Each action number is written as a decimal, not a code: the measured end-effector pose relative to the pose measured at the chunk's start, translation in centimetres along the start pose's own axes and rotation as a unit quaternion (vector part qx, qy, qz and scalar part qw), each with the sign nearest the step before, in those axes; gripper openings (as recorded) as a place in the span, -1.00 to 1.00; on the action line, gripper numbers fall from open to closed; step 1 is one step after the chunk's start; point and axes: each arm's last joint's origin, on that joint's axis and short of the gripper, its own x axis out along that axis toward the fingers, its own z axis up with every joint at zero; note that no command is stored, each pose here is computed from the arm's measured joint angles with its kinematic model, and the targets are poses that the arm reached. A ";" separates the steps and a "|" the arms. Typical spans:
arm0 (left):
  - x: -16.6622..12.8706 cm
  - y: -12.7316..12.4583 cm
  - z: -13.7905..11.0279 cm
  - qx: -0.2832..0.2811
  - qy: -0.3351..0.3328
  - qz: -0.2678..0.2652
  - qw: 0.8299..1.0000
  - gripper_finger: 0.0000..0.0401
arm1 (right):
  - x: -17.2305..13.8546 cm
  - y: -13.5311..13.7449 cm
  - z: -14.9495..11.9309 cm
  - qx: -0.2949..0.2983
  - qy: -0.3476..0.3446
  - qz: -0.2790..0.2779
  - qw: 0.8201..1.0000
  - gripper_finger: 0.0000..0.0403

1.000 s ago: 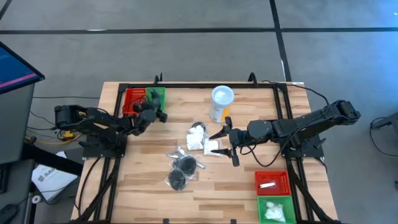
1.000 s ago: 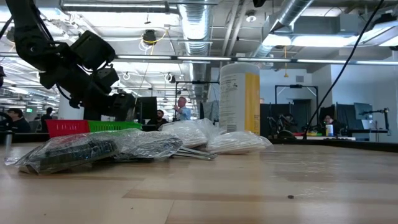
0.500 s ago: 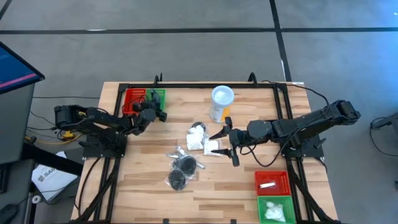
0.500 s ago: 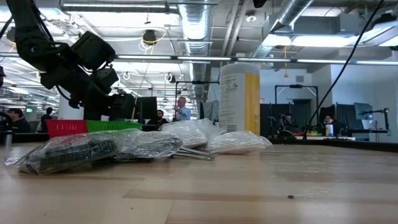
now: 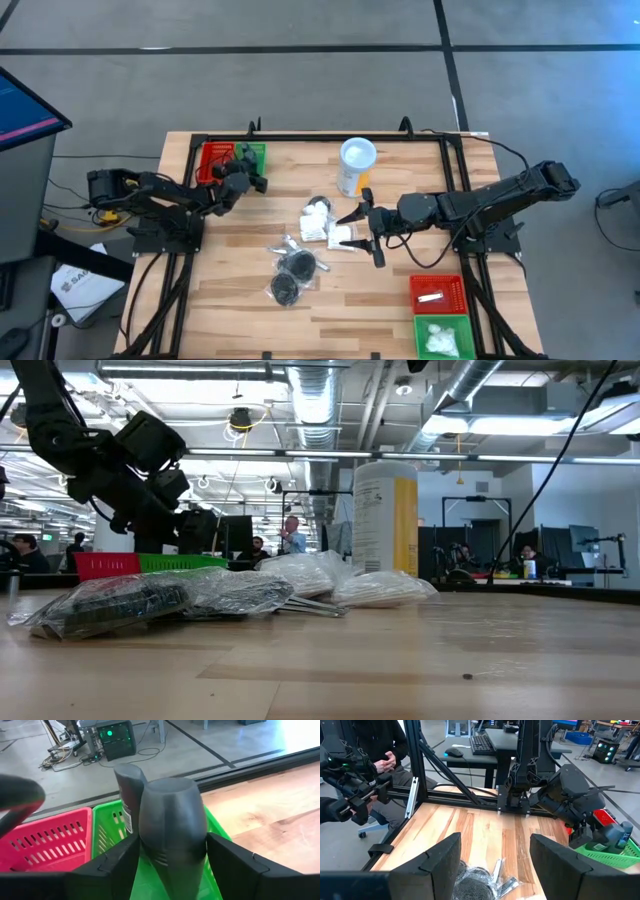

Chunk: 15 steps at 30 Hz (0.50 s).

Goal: Pick & Place Travel size toiletries
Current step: Put the black deodorant bottle into the top green bin

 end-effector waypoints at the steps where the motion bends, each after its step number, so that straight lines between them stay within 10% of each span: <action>1: 0.0 0.0 0.0 -0.002 -0.001 0.000 1.000 0.12 | 0.0 0.0 0.0 0.000 0.000 0.000 1.000 0.12; 15: 0.0 -0.1 0.3 -0.013 -0.010 -0.004 1.000 0.29 | 0.0 0.0 0.0 0.000 0.000 0.000 1.000 0.12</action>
